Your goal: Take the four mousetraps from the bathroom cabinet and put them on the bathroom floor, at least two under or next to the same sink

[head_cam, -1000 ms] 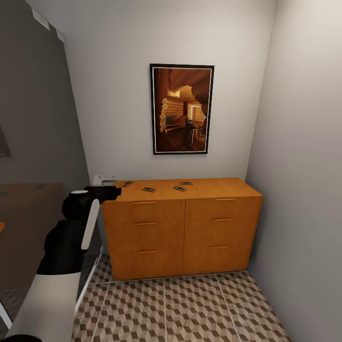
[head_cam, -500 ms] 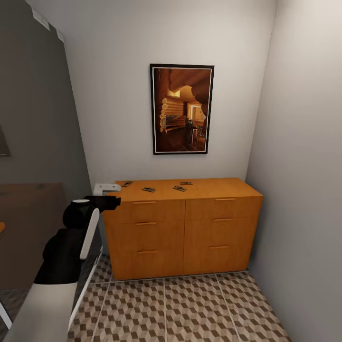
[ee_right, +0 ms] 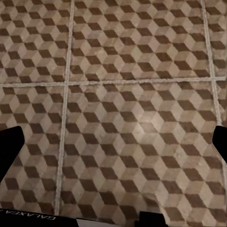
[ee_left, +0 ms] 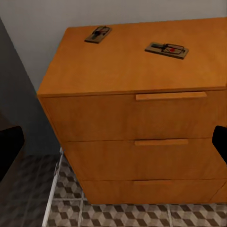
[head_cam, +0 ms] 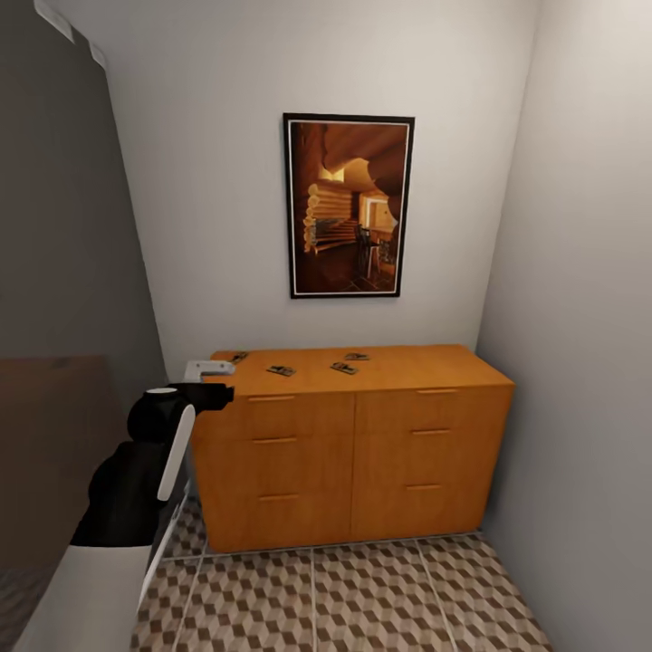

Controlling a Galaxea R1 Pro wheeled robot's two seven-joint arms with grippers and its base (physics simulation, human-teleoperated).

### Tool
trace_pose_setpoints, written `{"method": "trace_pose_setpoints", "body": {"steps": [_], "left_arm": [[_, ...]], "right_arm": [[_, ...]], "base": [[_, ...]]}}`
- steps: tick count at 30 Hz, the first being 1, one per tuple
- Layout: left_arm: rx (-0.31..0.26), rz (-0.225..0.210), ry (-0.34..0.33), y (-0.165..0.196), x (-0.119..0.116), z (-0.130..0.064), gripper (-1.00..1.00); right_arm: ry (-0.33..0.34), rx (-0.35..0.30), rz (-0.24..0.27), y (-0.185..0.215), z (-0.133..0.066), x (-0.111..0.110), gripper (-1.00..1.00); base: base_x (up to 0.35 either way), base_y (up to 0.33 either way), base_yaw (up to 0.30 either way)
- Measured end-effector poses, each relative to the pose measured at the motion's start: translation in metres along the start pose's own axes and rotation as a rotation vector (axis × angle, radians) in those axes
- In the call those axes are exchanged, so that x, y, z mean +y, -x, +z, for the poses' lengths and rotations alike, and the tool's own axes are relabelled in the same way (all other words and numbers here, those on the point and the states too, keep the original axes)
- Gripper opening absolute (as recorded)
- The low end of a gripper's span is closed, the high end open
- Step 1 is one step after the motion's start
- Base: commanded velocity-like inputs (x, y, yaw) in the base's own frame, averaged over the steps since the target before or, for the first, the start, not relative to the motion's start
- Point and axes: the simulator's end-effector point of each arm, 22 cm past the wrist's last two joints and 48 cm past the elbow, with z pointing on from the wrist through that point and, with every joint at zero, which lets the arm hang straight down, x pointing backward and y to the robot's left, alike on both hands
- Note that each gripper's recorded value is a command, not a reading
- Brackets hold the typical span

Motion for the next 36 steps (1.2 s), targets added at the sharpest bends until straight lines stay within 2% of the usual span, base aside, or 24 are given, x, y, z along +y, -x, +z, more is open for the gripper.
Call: {"method": "trace_pose_setpoints", "body": {"steps": [23, 29, 36], "left_arm": [[0.001, -0.002, -0.002, -0.001, -0.001, -0.001, 1.0], [0.0, -0.001, 0.0, -0.001, 0.0, -0.001, 1.0], [-0.002, -0.001, 0.002, -0.001, 0.001, -0.001, 1.0]], "right_arm": [[-0.002, 0.006, 0.0, -0.003, 0.0, 0.0, 1.0], [-0.002, 0.046, 0.003, -0.021, -0.004, -0.001, 1.0], [-0.005, 0.16, 0.015, -0.073, -0.02, -0.001, 1.0]], "base": [[0.337, 0.0, 0.0], [0.34, 0.002, 0.0], [0.236, 0.055, 0.0]]}}
